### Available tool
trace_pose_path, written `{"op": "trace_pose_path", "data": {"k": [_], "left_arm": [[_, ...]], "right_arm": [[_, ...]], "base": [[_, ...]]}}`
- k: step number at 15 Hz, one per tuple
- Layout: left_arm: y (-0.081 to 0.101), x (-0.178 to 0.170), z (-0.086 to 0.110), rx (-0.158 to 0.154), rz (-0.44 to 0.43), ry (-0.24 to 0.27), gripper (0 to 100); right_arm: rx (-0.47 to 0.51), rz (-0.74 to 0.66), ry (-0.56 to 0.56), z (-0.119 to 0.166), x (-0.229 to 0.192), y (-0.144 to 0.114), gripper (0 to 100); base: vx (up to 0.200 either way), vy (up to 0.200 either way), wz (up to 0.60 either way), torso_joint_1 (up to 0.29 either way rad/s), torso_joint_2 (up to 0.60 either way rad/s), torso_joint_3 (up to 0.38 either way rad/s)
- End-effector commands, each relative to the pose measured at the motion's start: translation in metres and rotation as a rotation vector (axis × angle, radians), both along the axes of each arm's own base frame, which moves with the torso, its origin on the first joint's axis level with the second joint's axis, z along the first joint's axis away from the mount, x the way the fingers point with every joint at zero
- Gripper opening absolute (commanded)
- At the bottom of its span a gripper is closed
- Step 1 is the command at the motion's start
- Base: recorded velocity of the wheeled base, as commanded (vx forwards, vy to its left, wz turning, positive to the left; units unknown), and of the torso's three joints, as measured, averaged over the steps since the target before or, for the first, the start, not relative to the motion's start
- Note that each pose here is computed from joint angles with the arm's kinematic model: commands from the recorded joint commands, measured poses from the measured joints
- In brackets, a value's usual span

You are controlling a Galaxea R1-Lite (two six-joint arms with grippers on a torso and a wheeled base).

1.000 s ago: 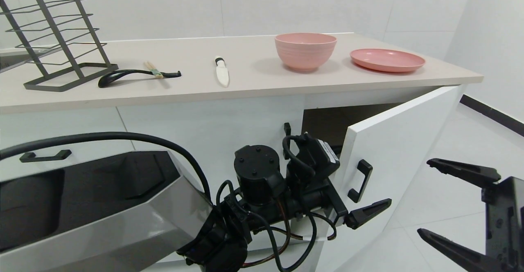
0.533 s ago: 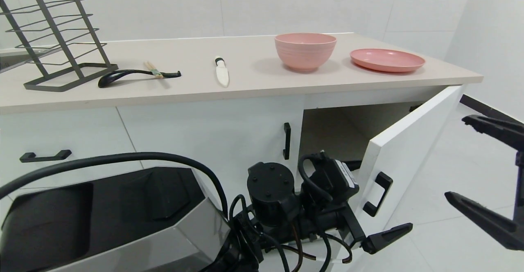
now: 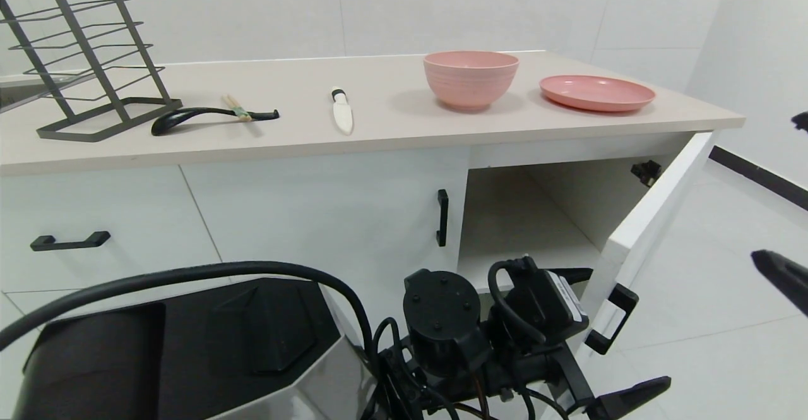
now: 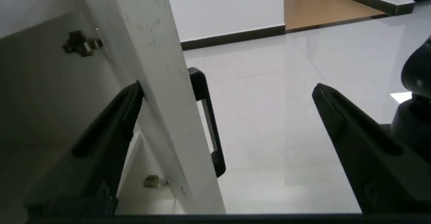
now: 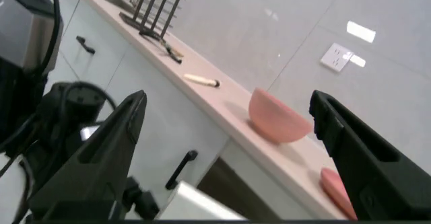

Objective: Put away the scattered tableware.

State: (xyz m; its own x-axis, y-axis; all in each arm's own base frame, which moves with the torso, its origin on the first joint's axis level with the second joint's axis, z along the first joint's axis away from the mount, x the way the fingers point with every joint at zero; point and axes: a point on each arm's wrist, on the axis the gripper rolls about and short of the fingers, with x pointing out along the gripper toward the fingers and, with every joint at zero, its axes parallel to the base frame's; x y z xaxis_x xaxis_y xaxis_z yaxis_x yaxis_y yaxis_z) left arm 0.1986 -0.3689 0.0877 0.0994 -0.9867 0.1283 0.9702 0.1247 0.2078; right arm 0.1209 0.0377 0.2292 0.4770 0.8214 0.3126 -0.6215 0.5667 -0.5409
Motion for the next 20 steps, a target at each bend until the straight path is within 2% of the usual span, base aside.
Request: {"op": "trace_pose_path", "data": {"k": [1,4,6,7,10,12,13,14,15,16,17,18,19,20], "left_arm": [[-0.005,-0.004,-0.002,-0.001,-0.013,-0.001,100],[-0.017,-0.011,-0.005,-0.01,-0.043,-0.004,100],[-0.034,-0.025,-0.007,-0.028,-0.1,-0.001,100],[-0.046,-0.039,-0.011,-0.038,-0.145,0.022,100],[-0.071,-0.078,-0.016,-0.073,-0.255,0.042,100],[-0.075,-0.087,-0.028,-0.048,-0.283,0.105,100],[-0.074,-0.081,-0.032,-0.058,-0.273,0.14,100],[-0.068,-0.069,-0.029,-0.085,-0.243,0.155,100],[-0.056,-0.048,-0.018,-0.115,-0.194,0.143,100],[-0.047,-0.037,-0.011,-0.127,-0.164,0.137,100],[-0.006,-0.005,0.01,-0.131,-0.057,0.131,100],[0.007,0.001,0.014,-0.124,-0.027,0.135,100],[0.046,0.01,0.029,-0.107,0.045,0.142,100],[0.084,0.01,0.046,-0.104,0.108,0.136,100]], "right_arm": [[0.007,0.001,-0.041,0.009,-0.001,0.0,100],[0.013,0.001,-0.076,0.018,0.0,0.0,100],[0.017,0.002,-0.105,0.025,0.0,0.0,100],[0.021,0.004,-0.129,0.031,-0.001,0.001,100],[0.031,0.008,-0.192,0.045,-0.005,0.0,100],[0.034,0.01,-0.205,0.047,-0.007,0.0,100],[0.034,0.008,-0.209,0.048,-0.008,0.0,100],[0.035,0.008,-0.212,0.048,-0.009,0.0,100],[0.036,0.008,-0.221,0.049,-0.011,-0.001,100],[0.037,0.006,-0.221,0.049,-0.012,-0.001,100],[0.036,0.005,-0.219,0.048,-0.013,-0.001,100],[0.035,0.005,-0.213,0.047,-0.013,-0.001,100],[0.028,-0.001,-0.179,0.039,-0.012,-0.002,100],[0.018,-0.011,-0.109,0.022,-0.011,-0.002,100]], "base": [[0.0,0.0,0.0,0.0,0.0,0.0],[0.0,0.0,0.0,0.0,0.0,0.0],[0.0,0.0,0.0,0.0,0.0,0.0],[0.0,0.0,0.0,0.0,0.0,0.0],[0.0,0.0,0.0,0.0,0.0,0.0],[0.0,0.0,0.0,0.0,0.0,0.0],[0.0,0.0,0.0,0.0,0.0,0.0],[0.0,0.0,0.0,0.0,0.0,0.0],[0.0,0.0,0.0,0.0,0.0,0.0],[0.0,0.0,0.0,0.0,0.0,0.0],[0.0,0.0,0.0,0.0,0.0,0.0],[0.0,0.0,0.0,0.0,0.0,0.0],[0.0,0.0,0.0,0.0,0.0,0.0],[0.0,0.0,0.0,0.0,0.0,0.0]]}}
